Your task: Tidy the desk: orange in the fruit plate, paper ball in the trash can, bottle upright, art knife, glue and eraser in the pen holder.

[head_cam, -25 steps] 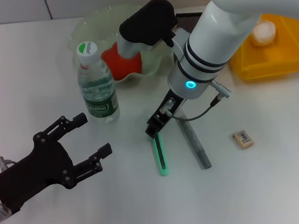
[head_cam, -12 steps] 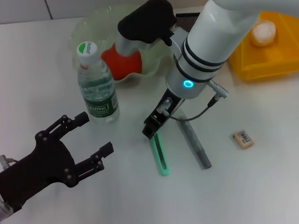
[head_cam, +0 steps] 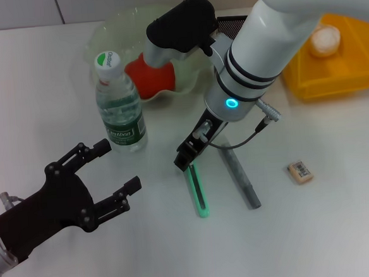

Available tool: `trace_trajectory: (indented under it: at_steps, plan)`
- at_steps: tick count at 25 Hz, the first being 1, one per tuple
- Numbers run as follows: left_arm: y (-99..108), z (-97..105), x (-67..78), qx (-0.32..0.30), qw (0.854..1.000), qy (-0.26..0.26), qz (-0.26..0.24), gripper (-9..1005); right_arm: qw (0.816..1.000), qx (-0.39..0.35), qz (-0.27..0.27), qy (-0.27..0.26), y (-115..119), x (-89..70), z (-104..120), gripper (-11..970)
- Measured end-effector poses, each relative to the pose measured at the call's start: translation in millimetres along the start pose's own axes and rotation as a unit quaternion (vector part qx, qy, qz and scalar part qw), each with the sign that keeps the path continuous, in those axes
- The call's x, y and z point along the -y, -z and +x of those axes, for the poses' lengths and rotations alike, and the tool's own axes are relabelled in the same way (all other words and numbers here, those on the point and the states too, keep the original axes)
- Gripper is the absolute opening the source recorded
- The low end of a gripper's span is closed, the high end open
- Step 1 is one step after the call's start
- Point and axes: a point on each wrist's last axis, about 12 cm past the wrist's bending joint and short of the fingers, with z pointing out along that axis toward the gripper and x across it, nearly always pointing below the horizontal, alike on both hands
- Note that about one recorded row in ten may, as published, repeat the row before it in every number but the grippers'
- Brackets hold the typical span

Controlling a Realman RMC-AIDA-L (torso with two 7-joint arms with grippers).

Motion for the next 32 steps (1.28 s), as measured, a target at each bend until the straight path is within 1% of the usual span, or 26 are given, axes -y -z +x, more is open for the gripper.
trace_trajectory:
  at_steps: [4, 9, 13, 22, 25, 29, 32]
  plan:
    - [0.1, 0.0, -0.1, 0.0, 1.0, 0.0, -0.001, 827, 1.0, -0.001, 0.001, -0.002, -0.2, 0.6, 0.1, 478]
    - [-0.8, 0.0, 0.1, 0.001, 1.0, 0.0, 0.0, 827, 1.0, -0.003, 0.01, 0.003, -2.3, 2.2, 0.4, 400]
    - [-1.5, 0.1, -0.1, 0.0, 1.0, 0.0, 0.001, 827, 1.0, -0.002, 0.011, 0.002, -3.3, 2.9, 1.3, 317]
    - [-2.5, -0.2, -1.1, 0.001, 1.0, 0.0, -0.001, 827, 1.0, -0.004, 0.009, 0.005, -3.5, 2.3, 2.5, 287]
    - [-3.6, -0.4, -1.5, 0.002, 1.0, 0.0, 0.0, 827, 1.0, -0.002, 0.008, 0.01, -2.8, 0.5, 1.2, 277]
    - [-5.6, -1.4, -2.8, 0.003, 1.0, -0.001, 0.002, 827, 1.0, -0.001, 0.003, 0.021, -1.7, -5.5, -0.8, 201]
    - [-5.8, -1.5, -3.0, 0.003, 1.0, -0.002, 0.002, 827, 1.0, 0.005, -0.008, 0.021, -0.5, -9.7, -1.7, 173]
